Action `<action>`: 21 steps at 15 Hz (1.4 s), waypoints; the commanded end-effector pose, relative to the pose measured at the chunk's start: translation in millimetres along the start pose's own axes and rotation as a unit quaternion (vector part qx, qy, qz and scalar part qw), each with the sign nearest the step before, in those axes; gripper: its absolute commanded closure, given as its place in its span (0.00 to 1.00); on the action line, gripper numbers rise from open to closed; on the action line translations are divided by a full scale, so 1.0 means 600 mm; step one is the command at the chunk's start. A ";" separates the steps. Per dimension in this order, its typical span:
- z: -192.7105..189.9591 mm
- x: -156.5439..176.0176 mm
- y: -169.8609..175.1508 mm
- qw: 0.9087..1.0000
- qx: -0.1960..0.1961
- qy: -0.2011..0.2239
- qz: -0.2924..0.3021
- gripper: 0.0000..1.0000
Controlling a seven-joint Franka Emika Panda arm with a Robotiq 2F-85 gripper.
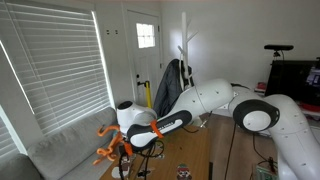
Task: Put the spoon on the green storage box lid
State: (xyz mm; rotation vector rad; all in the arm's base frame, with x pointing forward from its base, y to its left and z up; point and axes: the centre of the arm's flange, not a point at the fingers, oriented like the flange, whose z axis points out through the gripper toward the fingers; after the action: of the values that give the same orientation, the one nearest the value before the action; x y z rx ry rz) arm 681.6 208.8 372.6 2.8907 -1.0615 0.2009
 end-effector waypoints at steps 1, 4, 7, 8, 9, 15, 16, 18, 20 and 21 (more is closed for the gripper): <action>-0.001 0.007 -0.034 1.000 -0.007 -0.003 0.004 0.31; 0.007 0.003 -0.044 1.000 -0.018 -0.016 0.003 0.35; 0.019 0.001 -0.055 1.000 -0.022 -0.018 0.001 0.37; 0.022 0.000 -0.060 1.000 -0.024 -0.020 0.000 0.43; 0.025 -0.001 -0.063 0.999 -0.026 -0.020 -0.002 0.63; 0.006 0.000 -0.062 1.000 -0.025 -0.010 0.003 1.00; 0.005 0.001 -0.060 1.000 -0.025 -0.011 0.004 1.00; 0.005 0.002 -0.059 1.000 -0.026 -0.011 0.004 0.98; -0.003 0.005 -0.046 1.000 -0.026 -0.006 0.013 0.98; -0.012 0.009 -0.030 0.999 -0.024 0.001 0.026 0.98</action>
State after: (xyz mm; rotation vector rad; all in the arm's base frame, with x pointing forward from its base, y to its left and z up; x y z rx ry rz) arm 700.6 229.5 365.6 2.8619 -1.0508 0.1440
